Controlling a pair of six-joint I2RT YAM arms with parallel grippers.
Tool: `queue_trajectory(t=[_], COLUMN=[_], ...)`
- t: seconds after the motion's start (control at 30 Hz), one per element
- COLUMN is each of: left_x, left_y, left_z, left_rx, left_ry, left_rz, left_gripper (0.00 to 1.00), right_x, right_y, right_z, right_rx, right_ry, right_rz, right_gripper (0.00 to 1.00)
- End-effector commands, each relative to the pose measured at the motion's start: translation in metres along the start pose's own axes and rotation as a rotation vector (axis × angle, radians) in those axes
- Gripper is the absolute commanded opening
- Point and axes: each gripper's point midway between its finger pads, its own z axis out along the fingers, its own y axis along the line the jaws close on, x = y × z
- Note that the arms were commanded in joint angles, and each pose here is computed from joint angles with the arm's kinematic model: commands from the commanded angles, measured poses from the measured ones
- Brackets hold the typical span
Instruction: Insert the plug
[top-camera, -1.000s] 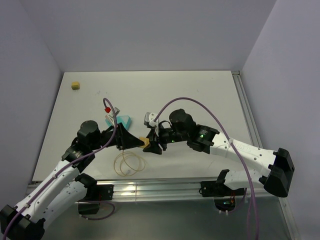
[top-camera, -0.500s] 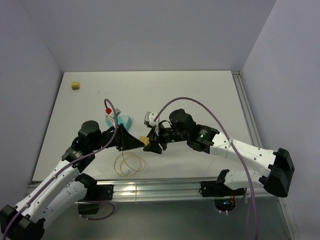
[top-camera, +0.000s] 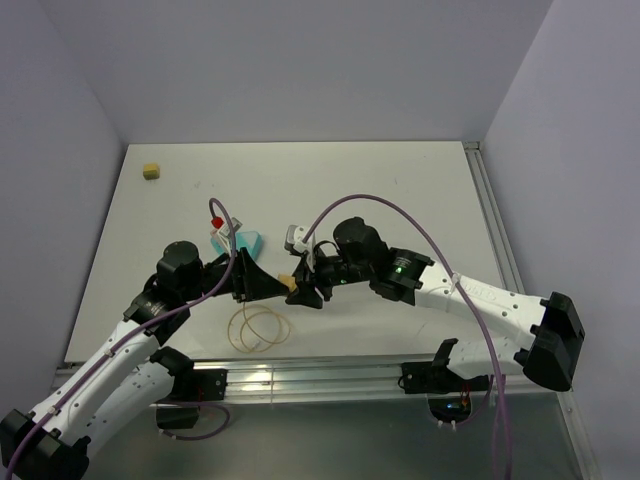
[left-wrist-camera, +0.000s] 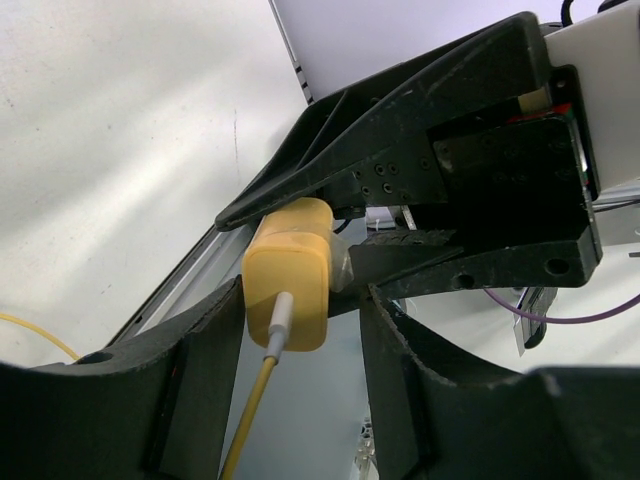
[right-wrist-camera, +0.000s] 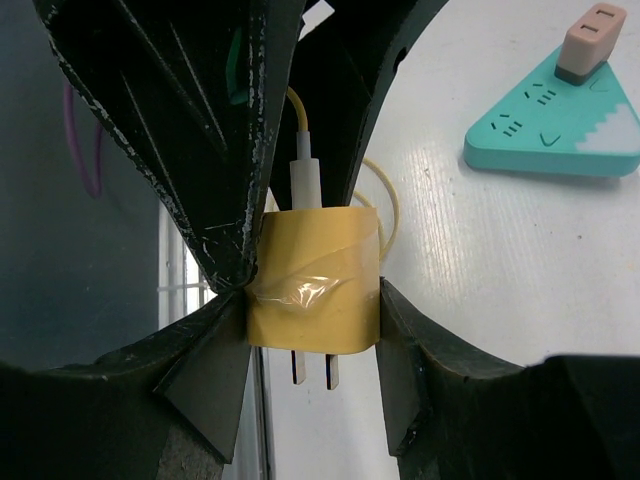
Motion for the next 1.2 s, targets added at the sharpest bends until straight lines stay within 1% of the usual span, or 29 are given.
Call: queue_trajectory(t=[0.0, 0.03, 0.07, 0.17, 0.43, 0.57, 0.63, 0.73, 0.77, 0.8, 0.83, 0.87, 0.9, 0.93, 0.97, 1.0, 1.03, 1.07, 1.1, 1.13, 1.17], left_x=[-0.011, -0.011, -0.01, -0.01, -0.006, -0.008, -0.008, -0.009, -0.009, -0.009, -0.008, -0.009, -0.01, -0.01, -0.01, -0.018, -0.02, -0.019, -0.025, -0.032, -0.033], left_y=[-0.018, -0.019, -0.019, -0.022, -0.022, -0.023, -0.023, -0.021, -0.02, -0.019, -0.017, -0.014, -0.013, -0.009, -0.006, -0.005, -0.001, 0.007, 0.007, 0.014, 0.022], left_z=[-0.002, -0.003, -0.003, -0.002, -0.001, -0.001, -0.001, -0.001, -0.001, 0.0, 0.0, 0.0, 0.001, 0.0, -0.001, -0.002, -0.004, -0.006, -0.009, -0.011, -0.014], left_rx=[0.041, 0.043, 0.045, 0.062, 0.076, 0.077, 0.077, 0.067, 0.063, 0.059, 0.053, 0.04, 0.031, 0.007, -0.012, -0.045, -0.076, -0.125, -0.153, -0.203, -0.255], left_ry=[-0.031, -0.034, -0.03, -0.023, -0.002, -0.007, -0.009, -0.014, -0.013, -0.012, -0.008, -0.014, -0.02, -0.023, -0.029, -0.067, -0.08, -0.08, -0.106, -0.147, -0.156], left_rz=[0.075, 0.079, 0.079, 0.078, 0.062, 0.076, 0.08, 0.081, 0.08, 0.078, 0.075, 0.072, 0.072, 0.066, 0.066, 0.075, 0.093, 0.078, 0.088, 0.096, 0.08], left_gripper=[0.53, 0.51, 0.48, 0.44, 0.45, 0.48, 0.47, 0.32, 0.2, 0.13, 0.02, 0.0, 0.0, 0.0, 0.0, 0.0, 0.0, 0.0, 0.0, 0.0, 0.0], right_x=[-0.025, -0.024, -0.025, -0.027, -0.028, -0.028, -0.028, -0.03, -0.03, -0.031, -0.031, -0.032, -0.032, -0.031, -0.031, -0.029, -0.029, -0.03, -0.027, -0.027, -0.027], right_y=[0.001, 0.001, -0.001, 0.0, 0.001, 0.002, 0.002, 0.002, 0.002, 0.0, -0.001, -0.003, -0.005, -0.007, -0.007, -0.008, -0.011, -0.013, -0.016, -0.022, -0.026], right_z=[-0.003, -0.002, -0.002, -0.003, -0.001, 0.0, 0.001, 0.0, 0.001, 0.001, 0.001, 0.001, 0.001, 0.0, 0.001, 0.001, 0.0, -0.001, -0.002, -0.005, -0.006], right_rx=[-0.017, -0.016, -0.008, -0.004, -0.021, -0.029, -0.031, -0.032, -0.03, -0.022, -0.015, 0.001, 0.011, 0.023, 0.028, 0.031, 0.036, 0.039, 0.044, 0.058, 0.067], right_ry=[-0.054, -0.05, -0.052, -0.059, -0.053, -0.053, -0.054, -0.06, -0.06, -0.064, -0.063, -0.067, -0.069, -0.07, -0.075, -0.074, -0.082, -0.093, -0.095, -0.1, -0.109], right_rz=[-0.042, -0.038, -0.038, -0.046, -0.042, -0.04, -0.041, -0.044, -0.042, -0.039, -0.032, -0.03, -0.024, -0.015, -0.011, -0.003, 0.011, 0.016, 0.027, 0.049, 0.057], right_gripper=[0.0, 0.0, 0.0, 0.0, 0.0, 0.0, 0.0, 0.0, 0.0, 0.0, 0.0, 0.0, 0.05, 0.23, 0.32, 0.39, 0.47, 0.51, 0.55, 0.57, 0.58])
